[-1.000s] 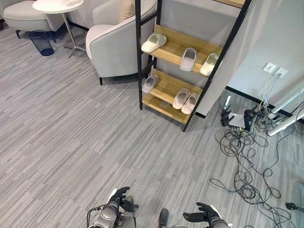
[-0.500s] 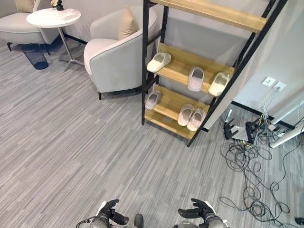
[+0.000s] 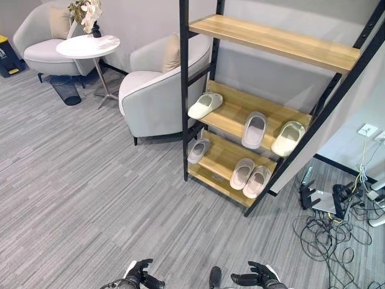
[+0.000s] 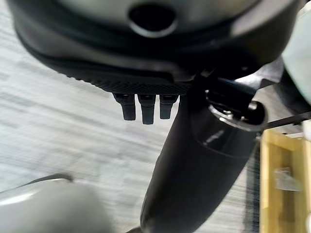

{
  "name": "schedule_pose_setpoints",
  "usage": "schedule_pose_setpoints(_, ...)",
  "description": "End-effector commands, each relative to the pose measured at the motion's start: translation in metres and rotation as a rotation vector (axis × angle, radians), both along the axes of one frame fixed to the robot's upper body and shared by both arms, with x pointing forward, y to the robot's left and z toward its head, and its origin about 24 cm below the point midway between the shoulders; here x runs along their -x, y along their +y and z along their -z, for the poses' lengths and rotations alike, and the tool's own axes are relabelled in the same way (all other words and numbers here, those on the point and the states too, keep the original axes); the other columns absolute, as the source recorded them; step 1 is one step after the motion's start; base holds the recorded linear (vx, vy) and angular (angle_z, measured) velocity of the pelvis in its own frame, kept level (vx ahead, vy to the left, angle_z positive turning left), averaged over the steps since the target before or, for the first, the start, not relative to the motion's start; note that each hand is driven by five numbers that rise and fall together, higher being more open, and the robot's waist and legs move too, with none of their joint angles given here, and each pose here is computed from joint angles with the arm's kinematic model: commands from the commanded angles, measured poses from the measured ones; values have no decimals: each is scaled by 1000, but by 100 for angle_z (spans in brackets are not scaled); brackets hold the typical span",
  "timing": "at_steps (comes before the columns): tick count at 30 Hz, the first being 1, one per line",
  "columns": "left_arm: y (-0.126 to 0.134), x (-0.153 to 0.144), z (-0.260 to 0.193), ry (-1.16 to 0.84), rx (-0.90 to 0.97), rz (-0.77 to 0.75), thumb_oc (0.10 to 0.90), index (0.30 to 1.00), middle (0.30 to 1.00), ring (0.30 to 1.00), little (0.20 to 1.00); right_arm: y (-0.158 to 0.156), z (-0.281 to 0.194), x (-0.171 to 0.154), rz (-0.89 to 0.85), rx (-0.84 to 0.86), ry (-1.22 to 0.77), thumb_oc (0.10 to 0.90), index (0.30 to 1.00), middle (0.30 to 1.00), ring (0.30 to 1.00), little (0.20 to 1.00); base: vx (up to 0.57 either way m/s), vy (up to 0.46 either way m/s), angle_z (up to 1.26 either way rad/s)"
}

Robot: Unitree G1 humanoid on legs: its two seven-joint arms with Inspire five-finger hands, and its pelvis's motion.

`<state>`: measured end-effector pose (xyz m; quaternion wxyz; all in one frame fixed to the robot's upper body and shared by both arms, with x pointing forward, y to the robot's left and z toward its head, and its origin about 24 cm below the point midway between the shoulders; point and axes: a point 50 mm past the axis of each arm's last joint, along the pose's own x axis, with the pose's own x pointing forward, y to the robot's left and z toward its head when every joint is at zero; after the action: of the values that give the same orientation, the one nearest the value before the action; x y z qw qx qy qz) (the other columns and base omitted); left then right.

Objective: Arrange the slippers neatly on the shoe rack.

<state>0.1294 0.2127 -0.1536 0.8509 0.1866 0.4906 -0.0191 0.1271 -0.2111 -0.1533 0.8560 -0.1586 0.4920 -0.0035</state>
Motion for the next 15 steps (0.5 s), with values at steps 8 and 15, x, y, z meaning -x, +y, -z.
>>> schedule_pose_setpoints(8, -20, -27, -9, -107, 37, 75, 800, 900, 900, 900, 900, 0, -13, -27, 15, -12, -131, 800, 900, 900, 900, 900, 341, 126, -2)
schedule_pose_setpoints(15, -14, -19, -6, -88, 45, 24, 800, 900, 900, 900, 900, 7, -10, -24, 0, -33, -111, 800, 900, 900, 900, 900, 265, 255, -39)
